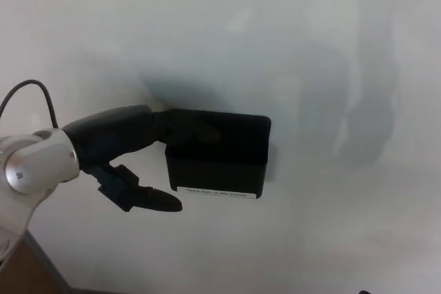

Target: A magnetic marker holder is on the left hand side of the white board, the robot put the index and middle finger into the opening of the container and pull off the magnetic holder and hand it to a human on the left hand side.

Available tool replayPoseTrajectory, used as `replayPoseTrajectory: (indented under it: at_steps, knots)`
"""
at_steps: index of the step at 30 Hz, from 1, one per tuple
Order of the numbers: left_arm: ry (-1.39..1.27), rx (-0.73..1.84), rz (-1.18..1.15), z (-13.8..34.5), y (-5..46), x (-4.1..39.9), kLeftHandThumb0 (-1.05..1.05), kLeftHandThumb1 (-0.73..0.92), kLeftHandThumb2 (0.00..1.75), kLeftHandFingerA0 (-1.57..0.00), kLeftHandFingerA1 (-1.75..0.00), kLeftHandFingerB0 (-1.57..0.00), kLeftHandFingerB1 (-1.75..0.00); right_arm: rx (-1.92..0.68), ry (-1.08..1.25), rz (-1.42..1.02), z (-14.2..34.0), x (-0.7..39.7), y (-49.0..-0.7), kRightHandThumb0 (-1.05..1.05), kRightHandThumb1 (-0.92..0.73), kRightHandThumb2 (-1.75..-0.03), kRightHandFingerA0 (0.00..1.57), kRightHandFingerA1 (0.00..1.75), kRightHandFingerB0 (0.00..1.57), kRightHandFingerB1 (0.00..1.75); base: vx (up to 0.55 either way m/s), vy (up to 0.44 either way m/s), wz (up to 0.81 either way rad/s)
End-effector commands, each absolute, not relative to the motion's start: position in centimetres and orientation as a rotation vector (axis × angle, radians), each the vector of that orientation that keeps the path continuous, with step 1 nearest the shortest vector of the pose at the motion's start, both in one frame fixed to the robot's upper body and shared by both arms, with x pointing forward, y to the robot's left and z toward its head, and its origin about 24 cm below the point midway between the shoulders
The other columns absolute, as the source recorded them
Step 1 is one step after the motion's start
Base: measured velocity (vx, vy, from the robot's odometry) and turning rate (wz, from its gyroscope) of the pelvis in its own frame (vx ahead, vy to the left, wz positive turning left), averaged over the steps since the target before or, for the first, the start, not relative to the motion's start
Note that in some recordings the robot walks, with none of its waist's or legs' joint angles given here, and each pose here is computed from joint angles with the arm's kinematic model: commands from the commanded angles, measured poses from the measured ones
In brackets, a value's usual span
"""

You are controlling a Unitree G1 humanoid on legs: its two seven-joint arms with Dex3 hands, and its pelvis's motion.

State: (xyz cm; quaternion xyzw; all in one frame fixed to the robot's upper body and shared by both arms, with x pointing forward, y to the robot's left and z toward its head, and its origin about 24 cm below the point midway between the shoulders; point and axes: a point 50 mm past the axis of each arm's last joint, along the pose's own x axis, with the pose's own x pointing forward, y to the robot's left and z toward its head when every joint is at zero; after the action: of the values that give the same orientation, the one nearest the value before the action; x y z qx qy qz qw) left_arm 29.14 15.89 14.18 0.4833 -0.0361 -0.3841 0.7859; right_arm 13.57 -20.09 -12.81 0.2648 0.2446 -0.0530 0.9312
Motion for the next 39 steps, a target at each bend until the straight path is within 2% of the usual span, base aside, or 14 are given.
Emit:
replayPoseTrajectory:
  at_steps: [1,2,3,20,21,23,24,33,34,39]
  knots:
    - [-0.06,1.119,-0.847,14.1,16.2,29.2,-0.81,0.6,0.59,-0.28,-0.33,-0.23,-0.28,0.524,0.489,-0.121,-12.6,13.7,-20.7,-0.63,-0.78,-0.63,0.5,0.57,0.44,0.43,0.0,0.0,0.0]
    - [-0.05,1.125,-0.851,14.1,16.2,29.3,-0.81,0.61,0.59,-0.27,-0.32,-0.22,-0.28,0.53,0.488,-0.126,-12.6,13.9,-20.7,-0.63,-0.77,-0.63,0.52,0.58,0.45,0.43,0.0,0.0,0.0]
    - [-0.05,1.13,-0.852,14.1,16.2,29.4,-0.83,0.5,0.83,-0.23,-0.41,-0.19,-0.37,0.537,0.486,-0.129,-12.6,13.9,-20.7,-0.62,-0.76,-0.63,0.53,0.58,0.47,0.44,0.0,0.0,0.0]
    - [-0.078,1.169,-0.875,14.8,14.6,30.0,-0.84,0.52,0.85,-0.23,-0.42,-0.16,-0.38,0.549,0.473,-0.125,-12.5,14.4,-20.5,-0.62,-0.77,-0.62,0.55,0.61,0.5,0.45,0.0,0.0,0.0]
    - [-0.079,1.174,-0.878,14.9,14.5,30.1,-0.84,0.51,0.85,-0.24,-0.42,-0.16,-0.37,0.548,0.476,-0.127,-12.5,14.4,-20.5,-0.64,-0.62,-1.0,0.54,0.68,0.44,0.57,0.0,0.0,0.0]
    - [-0.08,1.18,-0.88,15.0,14.3,30.2,-0.84,0.51,0.85,-0.24,-0.42,-0.16,-0.37,0.544,0.479,-0.128,-12.6,14.4,-20.6,-0.64,-0.62,-1.0,0.54,0.68,0.44,0.57,0.0,0.0,0.0]
    - [-0.079,1.175,-0.881,15.0,14.2,30.3,-0.83,0.5,0.84,-0.24,-0.42,-0.16,-0.37,0.545,0.477,-0.127,-12.5,14.4,-20.6,-0.63,-0.77,-0.63,0.55,0.6,0.51,0.45,0.0,0.0,0.0]
    - [-0.027,1.15,-0.884,15.2,13.7,31.3,-0.84,0.5,0.82,-0.18,-0.39,-0.15,-0.36,0.563,0.469,-0.126,-12.5,14.6,-20.4,-0.63,-0.75,-0.63,0.57,0.63,0.51,0.45,0.0,0.0,0.0]
    - [-0.013,1.145,-0.881,15.3,13.7,31.5,-0.81,0.6,0.59,-0.23,-0.31,-0.19,-0.27,0.563,0.466,-0.121,-12.5,14.7,-20.4,-0.63,-0.75,-0.62,0.56,0.63,0.52,0.46,0.0,0.0,0.0]
    - [0.017,1.144,-0.882,15.4,13.8,32.4,-0.79,0.59,0.59,-0.22,-0.31,-0.18,-0.27,0.557,0.464,-0.123,-12.4,14.9,-20.4,-0.63,-0.75,-0.62,0.56,0.62,0.53,0.45,0.0,0.0,0.0]
